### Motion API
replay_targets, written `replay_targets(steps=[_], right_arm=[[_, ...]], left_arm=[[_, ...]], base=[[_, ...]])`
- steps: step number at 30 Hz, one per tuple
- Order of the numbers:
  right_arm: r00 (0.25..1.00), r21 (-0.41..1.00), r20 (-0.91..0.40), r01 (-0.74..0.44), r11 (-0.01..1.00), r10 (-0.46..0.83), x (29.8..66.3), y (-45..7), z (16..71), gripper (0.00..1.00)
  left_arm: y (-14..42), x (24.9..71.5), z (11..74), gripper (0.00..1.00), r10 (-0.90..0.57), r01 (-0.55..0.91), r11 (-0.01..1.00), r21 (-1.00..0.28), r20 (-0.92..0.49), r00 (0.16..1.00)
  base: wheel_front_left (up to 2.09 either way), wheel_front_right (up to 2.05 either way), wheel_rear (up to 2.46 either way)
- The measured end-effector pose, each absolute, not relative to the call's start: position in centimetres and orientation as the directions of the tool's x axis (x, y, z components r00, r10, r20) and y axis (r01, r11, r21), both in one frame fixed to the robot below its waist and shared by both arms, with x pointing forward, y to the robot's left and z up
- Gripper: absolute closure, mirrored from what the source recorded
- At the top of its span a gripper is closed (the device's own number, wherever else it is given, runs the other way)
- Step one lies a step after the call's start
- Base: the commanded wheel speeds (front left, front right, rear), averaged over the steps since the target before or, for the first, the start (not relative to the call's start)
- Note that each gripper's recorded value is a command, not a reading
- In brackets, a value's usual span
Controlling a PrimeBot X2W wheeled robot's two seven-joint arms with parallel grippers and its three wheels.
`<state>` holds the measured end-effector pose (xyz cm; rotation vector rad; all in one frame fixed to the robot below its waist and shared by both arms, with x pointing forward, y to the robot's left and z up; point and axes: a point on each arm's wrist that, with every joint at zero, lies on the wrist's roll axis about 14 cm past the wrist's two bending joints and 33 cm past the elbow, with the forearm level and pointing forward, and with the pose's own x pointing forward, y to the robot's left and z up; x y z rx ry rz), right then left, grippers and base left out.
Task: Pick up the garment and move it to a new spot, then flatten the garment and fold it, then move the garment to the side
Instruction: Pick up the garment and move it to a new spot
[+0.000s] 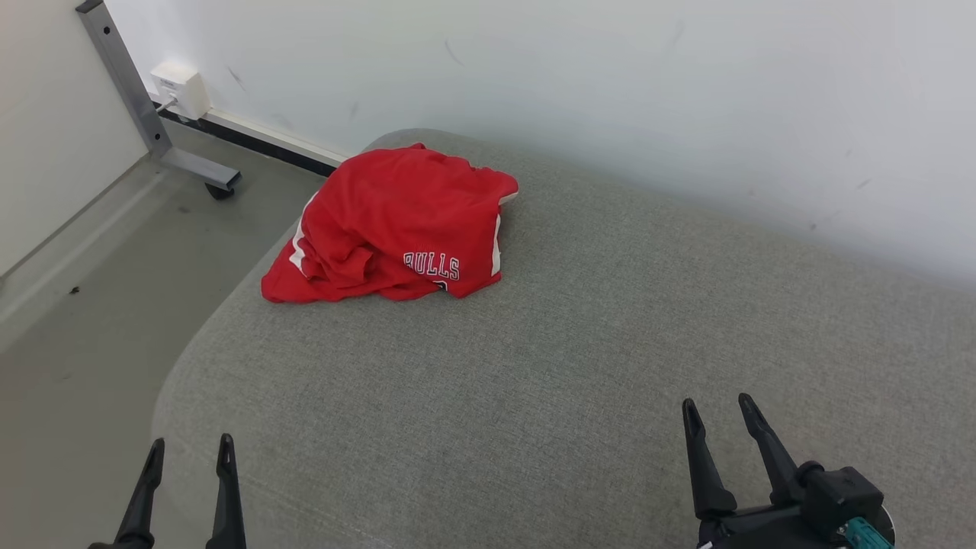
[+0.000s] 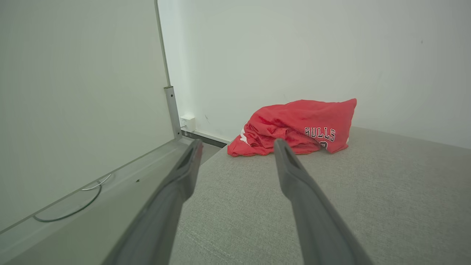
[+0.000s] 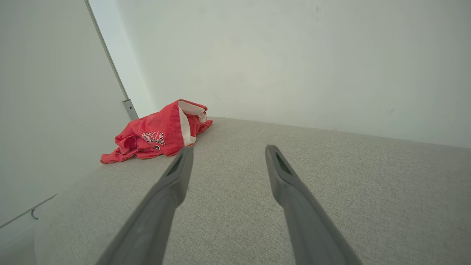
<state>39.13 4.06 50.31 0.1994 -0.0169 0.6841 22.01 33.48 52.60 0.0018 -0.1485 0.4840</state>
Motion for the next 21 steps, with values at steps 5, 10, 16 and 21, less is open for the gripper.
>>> replay_targets(steps=[5, 10, 16, 21], right_arm=[[0.769, 0.173, 0.082, -0.637, 0.751, 0.634, 39.1, 4.4, 50.4, 0.00], [0.777, 0.169, 0.086, -0.628, 0.760, 0.623, 39.1, 3.9, 50.6, 0.00], [0.801, 0.149, 0.087, -0.599, 0.787, 0.592, 39.9, 2.6, 50.5, 0.00], [0.830, 0.132, 0.097, -0.558, 0.820, 0.549, 41.6, 0.7, 50.5, 0.00]], left_arm=[[33.6, 21.5, 52.4, 0.00, 0.479, -0.479, 0.877, -0.036, 0.139, 0.867], [33.7, 21.6, 52.2, 0.00, 0.480, -0.480, 0.876, -0.034, 0.134, 0.867], [34.3, 24.2, 54.3, 0.00, 0.454, -0.458, 0.888, -0.021, 0.189, 0.871], [35.4, 28.5, 57.8, 0.00, 0.406, -0.422, 0.906, 0.003, 0.271, 0.873]], base=[[0.00, 0.00, 0.00], [0.00, 0.00, 0.00], [0.00, 0.00, 0.00], [0.00, 0.00, 0.00]])
